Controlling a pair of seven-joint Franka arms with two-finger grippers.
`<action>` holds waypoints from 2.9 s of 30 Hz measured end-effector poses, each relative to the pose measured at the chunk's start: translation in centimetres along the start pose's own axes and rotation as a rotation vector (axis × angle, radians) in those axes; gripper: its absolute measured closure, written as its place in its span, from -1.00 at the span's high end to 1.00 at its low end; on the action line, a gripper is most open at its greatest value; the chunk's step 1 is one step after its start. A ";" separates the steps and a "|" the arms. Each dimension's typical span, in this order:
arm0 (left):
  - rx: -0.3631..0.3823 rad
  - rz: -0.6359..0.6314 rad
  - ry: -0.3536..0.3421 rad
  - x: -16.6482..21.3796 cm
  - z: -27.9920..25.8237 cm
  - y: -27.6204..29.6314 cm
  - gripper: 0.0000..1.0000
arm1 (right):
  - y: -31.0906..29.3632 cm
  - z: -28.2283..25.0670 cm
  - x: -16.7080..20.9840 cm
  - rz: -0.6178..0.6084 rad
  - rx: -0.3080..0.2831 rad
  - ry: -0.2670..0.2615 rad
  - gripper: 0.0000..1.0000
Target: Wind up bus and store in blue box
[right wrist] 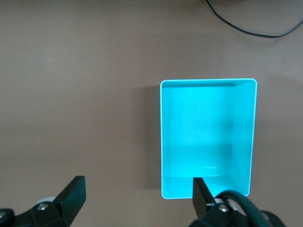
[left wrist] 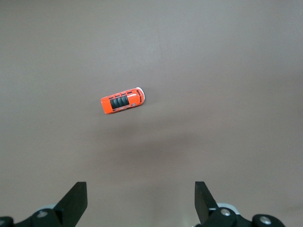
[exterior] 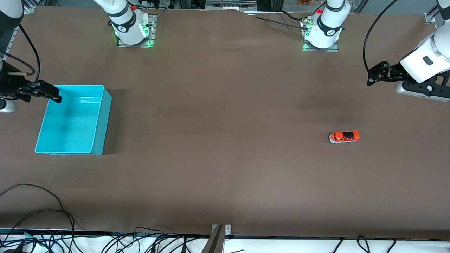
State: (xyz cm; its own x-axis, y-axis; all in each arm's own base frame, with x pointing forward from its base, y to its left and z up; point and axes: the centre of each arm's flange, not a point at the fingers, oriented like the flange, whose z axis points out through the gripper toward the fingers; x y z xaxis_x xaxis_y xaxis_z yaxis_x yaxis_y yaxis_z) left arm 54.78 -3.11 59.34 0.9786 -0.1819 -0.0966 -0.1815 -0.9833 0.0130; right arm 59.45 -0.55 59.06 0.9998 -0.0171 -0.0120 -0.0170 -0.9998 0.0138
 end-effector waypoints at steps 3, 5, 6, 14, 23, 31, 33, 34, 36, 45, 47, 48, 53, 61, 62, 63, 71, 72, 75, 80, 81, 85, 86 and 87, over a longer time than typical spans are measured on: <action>0.000 0.002 0.000 0.0 0.0 -0.2 1.00 | 0.0 0.0 0.0 0.000 0.000 0.000 1.00; 0.000 0.019 0.000 0.0 0.0 -0.2 1.00 | 0.0 0.0 0.0 0.000 0.000 0.000 1.00; 0.000 0.031 0.000 0.0 0.0 -0.2 1.00 | 0.0 0.0 0.0 0.000 0.000 0.000 1.00; -0.005 0.184 -0.012 0.3 0.6 -0.8 1.00 | 0.0 0.0 0.0 0.000 0.000 0.000 1.00; -0.027 0.411 -0.063 1.8 3.6 -1.2 1.00 | 0.0 0.0 0.0 0.000 0.000 0.000 1.00; -0.042 0.605 -0.112 3.7 7.3 -2.7 1.00 | -0.1 0.0 0.0 -0.001 0.000 0.000 1.00; -0.040 0.651 -0.115 4.1 8.1 -3.0 1.00 | -0.1 0.0 0.0 -0.001 0.000 0.000 1.00; -0.042 0.673 -0.118 4.4 8.6 -3.2 1.00 | -0.1 0.0 0.0 -0.001 0.000 0.000 1.00; -0.045 0.711 -0.120 4.8 9.3 -3.3 1.00 | -0.1 0.0 0.0 -0.001 0.000 0.000 1.00; -0.060 0.919 -0.111 7.0 14.7 -5.1 1.00 | -0.1 0.0 0.0 -0.002 0.000 0.000 1.00; -0.067 0.968 -0.108 7.6 16.6 -6.0 1.00 | -0.1 0.0 0.0 -0.002 0.000 0.000 1.00; -0.070 0.993 -0.105 7.9 17.7 -6.5 1.00 | -0.1 0.0 0.0 -0.002 0.000 0.000 1.00; -0.079 1.113 -0.089 9.5 22.5 -8.6 1.00 | -0.1 0.0 0.0 -0.002 0.000 0.000 1.00; -0.078 1.229 -0.073 10.5 27.5 -8.6 1.00 | -0.1 0.0 0.0 -0.002 0.000 0.000 1.00; -0.073 1.238 -0.068 10.4 28.1 -8.5 1.00 | -0.1 0.0 0.0 -0.002 0.000 0.000 1.00; -0.068 1.248 -0.062 10.3 28.6 -8.5 1.00 | -0.1 0.0 0.0 -0.002 0.000 0.000 1.00; -0.060 1.356 -0.044 8.5 35.1 -7.8 1.00 | -0.1 0.0 0.0 -0.002 0.000 0.000 1.00; -0.061 1.366 -0.045 8.4 35.6 -7.7 1.00 | -0.1 0.0 0.0 -0.002 0.000 0.000 1.00; -0.050 1.397 -0.049 8.3 36.4 -7.7 1.00 | -0.1 0.0 0.0 -0.002 0.000 0.000 1.00; -0.032 1.420 -0.064 8.4 36.9 -7.8 1.00 | -0.1 0.0 0.0 -0.002 0.000 0.000 1.00; -0.031 1.420 -0.064 8.4 36.9 -7.9 1.00 | -0.1 0.0 0.0 -0.002 0.000 0.000 1.00; -0.028 1.422 -0.060 8.4 37.6 -8.1 1.00 | -0.1 0.0 0.0 -0.002 0.000 0.000 1.00; -0.029 1.422 -0.060 8.3 37.9 -8.1 1.00 | -0.1 0.0 0.0 -0.002 0.000 0.000 1.00; -0.030 1.422 -0.060 8.2 38.1 -8.1 1.00 | -0.1 0.0 0.0 -0.002 0.000 0.000 1.00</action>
State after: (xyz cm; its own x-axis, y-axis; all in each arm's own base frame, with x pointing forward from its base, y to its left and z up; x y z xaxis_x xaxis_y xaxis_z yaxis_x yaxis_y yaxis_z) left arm 60.60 3.56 20.52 -0.0375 -0.9990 -0.0251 -0.9875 0.0332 0.1538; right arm 59.45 -0.44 59.07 0.9998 -0.0153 -0.0116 -0.0151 -0.9998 0.0136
